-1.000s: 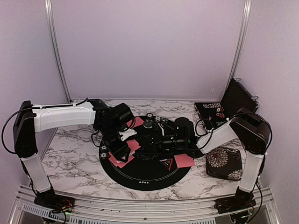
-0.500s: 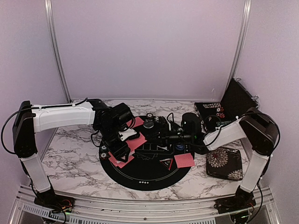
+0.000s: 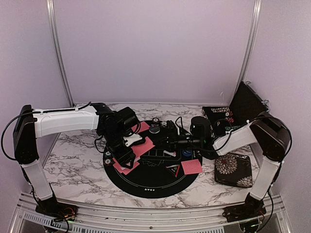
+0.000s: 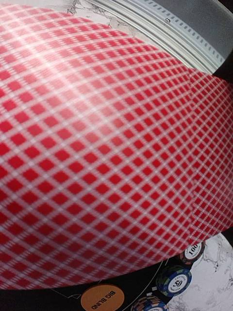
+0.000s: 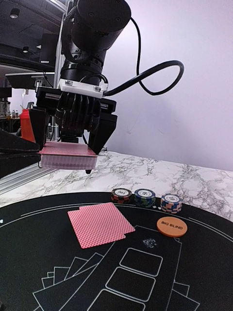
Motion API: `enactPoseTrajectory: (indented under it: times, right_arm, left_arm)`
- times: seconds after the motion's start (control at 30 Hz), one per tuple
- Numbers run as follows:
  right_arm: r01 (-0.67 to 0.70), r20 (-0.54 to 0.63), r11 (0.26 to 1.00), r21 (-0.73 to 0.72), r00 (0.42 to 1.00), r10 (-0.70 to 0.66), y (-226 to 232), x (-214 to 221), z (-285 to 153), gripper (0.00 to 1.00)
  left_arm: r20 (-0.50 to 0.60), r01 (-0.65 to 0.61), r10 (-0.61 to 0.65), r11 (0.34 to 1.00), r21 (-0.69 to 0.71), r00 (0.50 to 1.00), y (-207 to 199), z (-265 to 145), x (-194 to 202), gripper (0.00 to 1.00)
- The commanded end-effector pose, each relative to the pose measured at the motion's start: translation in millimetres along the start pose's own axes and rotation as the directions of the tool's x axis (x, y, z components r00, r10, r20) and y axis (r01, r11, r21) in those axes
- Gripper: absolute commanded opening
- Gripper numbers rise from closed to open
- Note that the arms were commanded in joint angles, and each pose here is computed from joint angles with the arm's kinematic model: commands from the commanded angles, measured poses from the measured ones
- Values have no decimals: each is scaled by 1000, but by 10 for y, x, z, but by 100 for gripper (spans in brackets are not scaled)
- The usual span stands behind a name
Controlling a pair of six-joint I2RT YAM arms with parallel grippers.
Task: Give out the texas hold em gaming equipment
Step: Flop the poker card in the community card area.
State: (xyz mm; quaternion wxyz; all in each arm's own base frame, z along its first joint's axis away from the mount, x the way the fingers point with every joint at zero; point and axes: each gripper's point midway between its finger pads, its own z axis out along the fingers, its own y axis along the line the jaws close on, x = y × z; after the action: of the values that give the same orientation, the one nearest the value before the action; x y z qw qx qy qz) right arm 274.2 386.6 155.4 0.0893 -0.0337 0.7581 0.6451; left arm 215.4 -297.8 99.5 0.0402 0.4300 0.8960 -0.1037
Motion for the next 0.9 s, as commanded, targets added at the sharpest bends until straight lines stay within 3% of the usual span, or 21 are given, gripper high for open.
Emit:
enactPoseTrajectory:
  times: [0.0,0.5,0.73,0.87]
  right_arm:
    - [41,10,999,-8,999,-41,57,-70,-119,0]
    - [120,39,993,1,992,-120,55,-320,-442,0]
    - [251,57,955,160,963,-263,-126,-615,-625,0]
    - [371,24,886,280,919,-393,-139,-787,-674,0]
  left_arm:
    - [20,-5,5,1000,-8,1000,7,-126,28,54]
    - [20,-3,3,1000,-11,1000,11,-131,38,54]
    - [18,0,0,1000,-12,1000,12,-132,61,54]
    - [20,2,-2,1000,-16,1000,18,-139,64,54]
